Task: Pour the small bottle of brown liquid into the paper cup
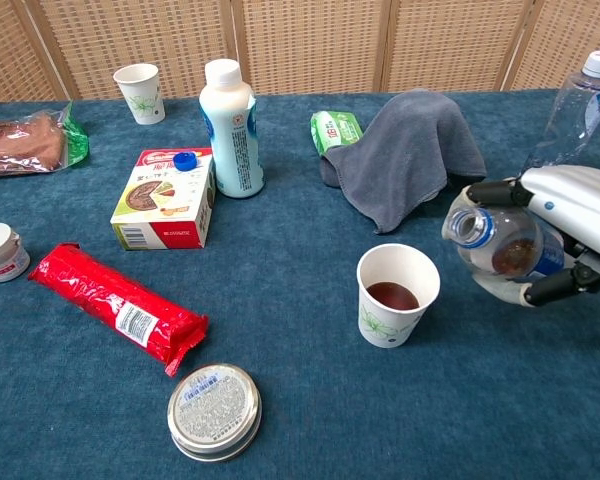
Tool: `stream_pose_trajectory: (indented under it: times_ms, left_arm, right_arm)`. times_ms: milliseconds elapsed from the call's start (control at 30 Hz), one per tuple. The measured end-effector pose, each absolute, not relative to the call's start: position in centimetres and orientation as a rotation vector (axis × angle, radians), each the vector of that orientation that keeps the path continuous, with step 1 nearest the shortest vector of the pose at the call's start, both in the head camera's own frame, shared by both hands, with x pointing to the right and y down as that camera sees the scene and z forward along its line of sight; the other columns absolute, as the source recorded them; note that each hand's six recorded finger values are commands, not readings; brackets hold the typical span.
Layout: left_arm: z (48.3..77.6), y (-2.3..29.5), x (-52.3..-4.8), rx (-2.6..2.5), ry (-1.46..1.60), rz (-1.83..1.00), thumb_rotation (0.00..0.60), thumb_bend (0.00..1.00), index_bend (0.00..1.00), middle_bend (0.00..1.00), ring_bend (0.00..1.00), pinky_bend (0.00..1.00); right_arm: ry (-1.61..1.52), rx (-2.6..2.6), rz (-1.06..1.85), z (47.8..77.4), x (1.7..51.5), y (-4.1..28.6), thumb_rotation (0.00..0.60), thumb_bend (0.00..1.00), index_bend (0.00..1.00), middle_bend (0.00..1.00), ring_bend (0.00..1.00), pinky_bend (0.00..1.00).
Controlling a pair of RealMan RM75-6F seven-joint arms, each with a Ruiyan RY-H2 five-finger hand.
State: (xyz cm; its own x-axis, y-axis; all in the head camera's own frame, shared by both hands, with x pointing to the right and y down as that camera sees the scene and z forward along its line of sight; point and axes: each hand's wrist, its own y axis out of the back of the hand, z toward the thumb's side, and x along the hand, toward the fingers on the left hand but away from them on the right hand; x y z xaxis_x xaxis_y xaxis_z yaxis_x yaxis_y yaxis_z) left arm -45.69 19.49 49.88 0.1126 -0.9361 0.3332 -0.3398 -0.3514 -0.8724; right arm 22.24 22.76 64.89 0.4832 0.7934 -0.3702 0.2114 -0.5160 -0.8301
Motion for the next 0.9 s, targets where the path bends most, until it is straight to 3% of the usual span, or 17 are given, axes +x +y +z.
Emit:
stream_pose_trajectory:
  times_ms: [900]
  left_arm:
    - [49.9, 19.5, -45.7, -1.775, 1.238, -1.237, 0.6, 0.19, 0.0, 0.0, 0.0, 0.0]
  right_arm:
    - [-0.689, -1.834, 1.028, 65.0, 19.1, 22.3, 0.6, 0.79, 0.43, 0.72, 0.37, 0.76]
